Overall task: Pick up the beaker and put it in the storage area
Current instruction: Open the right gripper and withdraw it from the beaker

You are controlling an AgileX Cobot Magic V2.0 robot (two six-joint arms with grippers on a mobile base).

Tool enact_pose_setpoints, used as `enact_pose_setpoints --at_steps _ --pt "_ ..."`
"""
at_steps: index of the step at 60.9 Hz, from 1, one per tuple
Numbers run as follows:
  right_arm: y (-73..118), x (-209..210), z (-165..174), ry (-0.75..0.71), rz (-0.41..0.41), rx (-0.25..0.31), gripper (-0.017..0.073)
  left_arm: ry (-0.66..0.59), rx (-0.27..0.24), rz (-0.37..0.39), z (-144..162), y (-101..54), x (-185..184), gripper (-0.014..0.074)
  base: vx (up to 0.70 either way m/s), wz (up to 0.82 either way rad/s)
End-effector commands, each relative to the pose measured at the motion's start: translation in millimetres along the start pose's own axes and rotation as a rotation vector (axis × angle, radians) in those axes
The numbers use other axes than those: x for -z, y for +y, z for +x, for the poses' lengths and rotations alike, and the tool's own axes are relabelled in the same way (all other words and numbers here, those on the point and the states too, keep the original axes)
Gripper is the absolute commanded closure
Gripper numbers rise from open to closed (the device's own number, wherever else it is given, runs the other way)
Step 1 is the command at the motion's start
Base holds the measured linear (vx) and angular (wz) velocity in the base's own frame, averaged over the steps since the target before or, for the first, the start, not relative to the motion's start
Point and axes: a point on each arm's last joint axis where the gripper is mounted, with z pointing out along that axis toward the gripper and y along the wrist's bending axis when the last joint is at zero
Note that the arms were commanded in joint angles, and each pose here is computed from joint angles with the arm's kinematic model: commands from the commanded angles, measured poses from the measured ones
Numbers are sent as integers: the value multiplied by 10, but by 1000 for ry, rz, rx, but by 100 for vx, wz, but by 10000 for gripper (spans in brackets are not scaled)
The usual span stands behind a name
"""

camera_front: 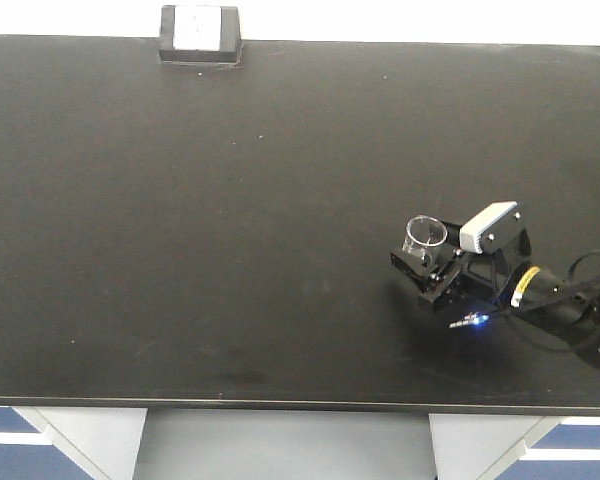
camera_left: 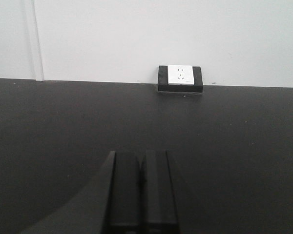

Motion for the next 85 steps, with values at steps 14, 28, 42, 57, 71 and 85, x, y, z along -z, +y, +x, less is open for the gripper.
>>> enact_pose_setpoints --at_steps 14,28,42,57,71,85 --pt "87 199 -315 -219 35 -3 -10 -72 11 28 -6 -16 3 602 0 0" --pt "130 285 -314 -143 63 -7 -10 -72 11 28 -6 -16 3 602 0 0" --pt "255 435 -320 -129 68 -16 -5 -72 11 28 -6 -16 3 602 0 0" --pt "389 614 -380 -147 78 -21 -1 -72 11 28 -6 -16 3 602 0 0" --pt "499 826 -784 -325 51 -81 169 -72 11 28 -6 -16 3 602 0 0" --pt "648 1217 -1453 -541 48 -85 575 -72 11 28 -6 -16 3 602 0 0"
